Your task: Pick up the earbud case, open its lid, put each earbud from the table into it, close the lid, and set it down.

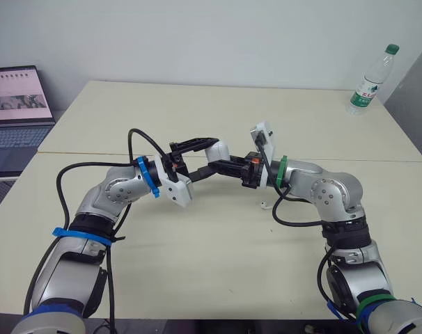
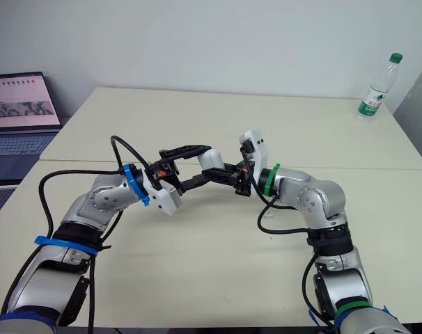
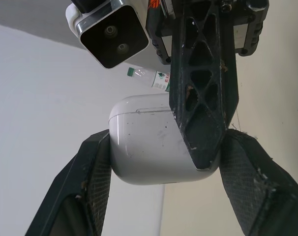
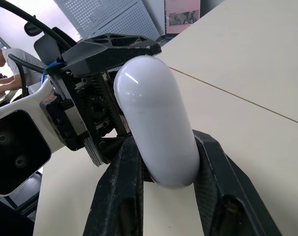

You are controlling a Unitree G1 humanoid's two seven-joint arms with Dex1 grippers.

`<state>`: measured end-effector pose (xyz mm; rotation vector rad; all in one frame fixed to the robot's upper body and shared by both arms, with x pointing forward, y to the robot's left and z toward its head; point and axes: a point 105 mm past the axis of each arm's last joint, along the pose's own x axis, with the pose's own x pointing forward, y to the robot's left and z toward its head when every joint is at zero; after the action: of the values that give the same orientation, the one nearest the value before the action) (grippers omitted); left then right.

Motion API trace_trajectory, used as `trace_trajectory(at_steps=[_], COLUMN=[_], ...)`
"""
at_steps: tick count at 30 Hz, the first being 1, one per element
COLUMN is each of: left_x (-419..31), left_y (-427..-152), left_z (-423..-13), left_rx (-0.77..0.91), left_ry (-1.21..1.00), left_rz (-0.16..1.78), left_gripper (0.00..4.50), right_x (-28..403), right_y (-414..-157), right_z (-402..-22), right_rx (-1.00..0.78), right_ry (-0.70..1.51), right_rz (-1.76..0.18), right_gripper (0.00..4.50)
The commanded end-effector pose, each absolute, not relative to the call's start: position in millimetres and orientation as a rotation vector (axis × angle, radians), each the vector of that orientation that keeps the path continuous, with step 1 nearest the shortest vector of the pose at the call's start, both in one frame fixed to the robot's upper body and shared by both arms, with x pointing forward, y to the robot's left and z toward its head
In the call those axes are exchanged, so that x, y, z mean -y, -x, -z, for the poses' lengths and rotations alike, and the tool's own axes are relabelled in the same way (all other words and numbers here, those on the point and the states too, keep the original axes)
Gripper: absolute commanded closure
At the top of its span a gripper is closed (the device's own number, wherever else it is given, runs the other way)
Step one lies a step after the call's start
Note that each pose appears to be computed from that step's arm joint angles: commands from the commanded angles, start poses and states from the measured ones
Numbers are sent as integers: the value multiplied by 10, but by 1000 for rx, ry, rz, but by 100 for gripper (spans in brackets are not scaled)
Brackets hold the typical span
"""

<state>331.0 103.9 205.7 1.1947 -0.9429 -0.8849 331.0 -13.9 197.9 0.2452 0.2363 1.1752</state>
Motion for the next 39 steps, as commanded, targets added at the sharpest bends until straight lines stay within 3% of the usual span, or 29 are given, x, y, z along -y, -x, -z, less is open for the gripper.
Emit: trace_trajectory(at_steps=[1, 6, 7, 14, 18, 22, 28, 31, 34, 39], left_x=[-953, -1009, -1025, -1185, -1285, -1337, -1211, -1251, -1265, -1173], left_y=[-3182, -3159, -3150, -2984, -3134, -3275, -3359, -3374, -3430, -3520], left_z=[-2113, -2122, -2134, -2513, -2442, -2421, -2465, -2402, -2360, -2339], left_rx=[1020, 994, 990, 943, 511, 192, 49, -3, -25, -18], left_ry=[-1173, -1143, -1137, -1036, -856, -725, -732, -814, -876, -908], left_rz=[921, 934, 933, 927, 1081, 1150, 1241, 1286, 1292, 1307], left_gripper=[172, 11, 0, 0, 0, 0, 0, 56, 144, 144], right_x=[122, 130, 130, 214, 280, 236, 126, 81, 60, 31], right_y=[-3287, -3310, -3314, -3436, -3537, -3527, -3453, -3426, -3412, -3396], right_z=[-2153, -2156, -2156, -2087, -1996, -1925, -1871, -1838, -1811, -1815], right_rx=[-167, -163, -163, -138, -65, 6, 64, 74, 74, 72], right_ry=[-248, -264, -268, -220, 24, 240, 399, 466, 505, 521], right_rz=[-1204, -1196, -1194, -1115, -1050, -1068, -1116, -1131, -1137, -1141], right_gripper=[355, 364, 364, 364, 364, 364, 364, 364, 364, 364])
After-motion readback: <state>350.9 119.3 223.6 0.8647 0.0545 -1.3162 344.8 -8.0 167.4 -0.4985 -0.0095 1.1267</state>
